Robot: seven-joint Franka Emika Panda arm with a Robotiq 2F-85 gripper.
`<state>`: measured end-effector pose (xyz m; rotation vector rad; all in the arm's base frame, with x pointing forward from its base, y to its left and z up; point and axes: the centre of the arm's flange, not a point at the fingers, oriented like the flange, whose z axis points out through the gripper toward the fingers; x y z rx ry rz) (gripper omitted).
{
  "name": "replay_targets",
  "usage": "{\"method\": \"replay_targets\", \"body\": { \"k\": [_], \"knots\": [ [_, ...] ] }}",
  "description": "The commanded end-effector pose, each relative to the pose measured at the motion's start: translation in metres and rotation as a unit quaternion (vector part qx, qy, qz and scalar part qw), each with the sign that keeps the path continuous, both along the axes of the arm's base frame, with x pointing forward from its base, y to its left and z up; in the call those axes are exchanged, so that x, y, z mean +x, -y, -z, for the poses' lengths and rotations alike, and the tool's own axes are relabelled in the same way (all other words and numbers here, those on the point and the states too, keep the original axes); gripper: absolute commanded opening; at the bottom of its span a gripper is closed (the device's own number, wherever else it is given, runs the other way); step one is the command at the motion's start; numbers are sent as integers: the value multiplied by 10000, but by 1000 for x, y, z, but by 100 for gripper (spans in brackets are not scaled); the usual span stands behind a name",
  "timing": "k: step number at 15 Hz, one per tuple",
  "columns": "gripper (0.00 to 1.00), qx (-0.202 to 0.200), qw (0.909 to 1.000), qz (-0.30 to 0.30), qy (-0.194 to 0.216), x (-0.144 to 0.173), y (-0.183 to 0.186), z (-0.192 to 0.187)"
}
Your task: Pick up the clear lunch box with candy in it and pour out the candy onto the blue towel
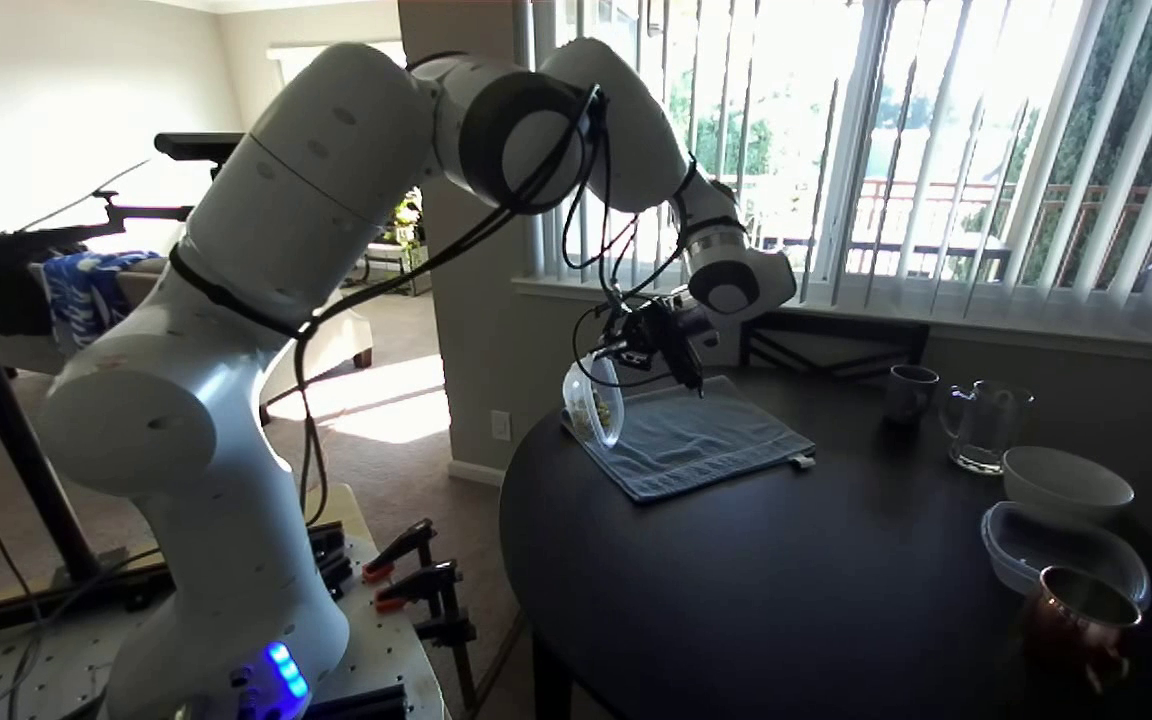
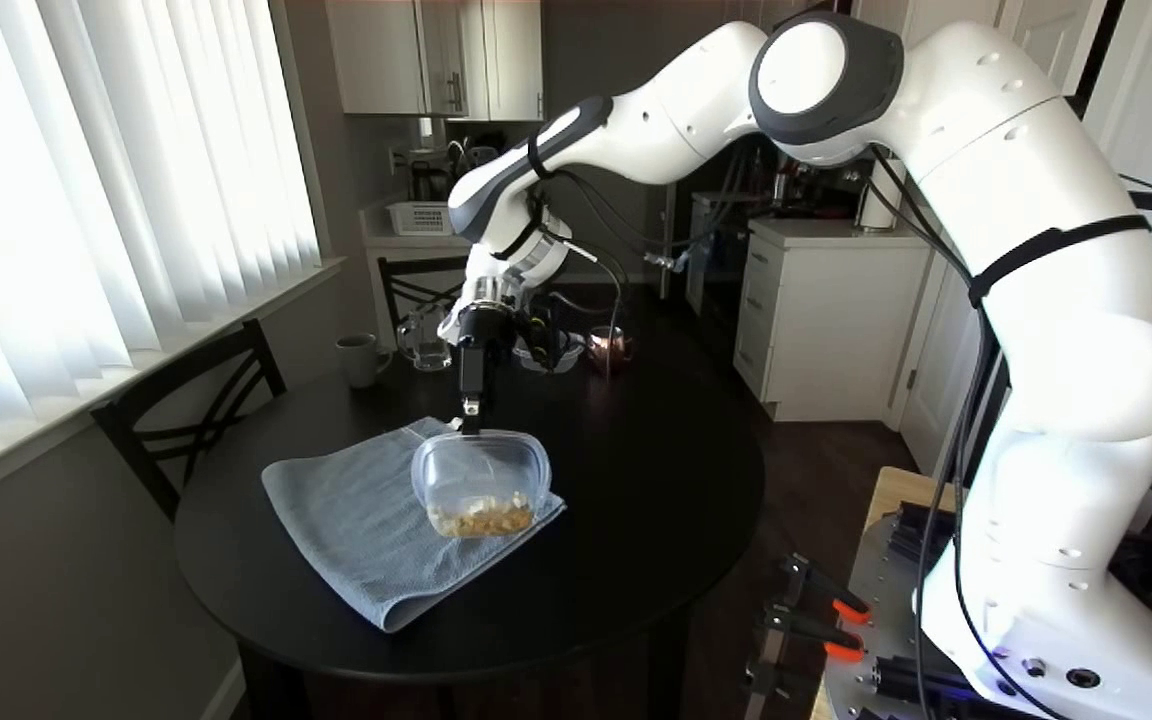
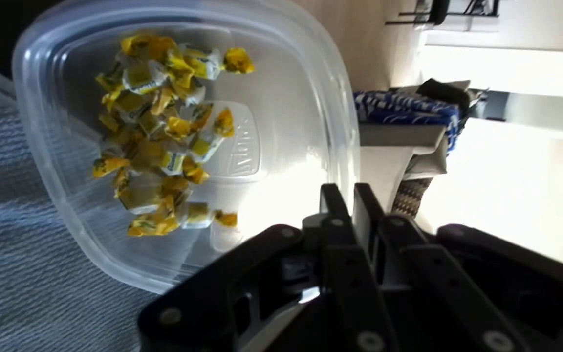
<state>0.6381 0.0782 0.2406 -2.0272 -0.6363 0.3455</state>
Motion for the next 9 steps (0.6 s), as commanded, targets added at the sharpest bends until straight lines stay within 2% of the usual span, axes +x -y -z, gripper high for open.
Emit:
{"method": "replay_targets", "body": {
  "k": [1, 5, 9],
  "knots": [
    [2, 643, 9951, -622, -432, 22, 0, 2],
    [2, 1297, 9797, -1065, -1092, 23, 1, 16],
    [2, 2039, 9544, -1226, -1805, 28, -3, 40]
  ]
}}
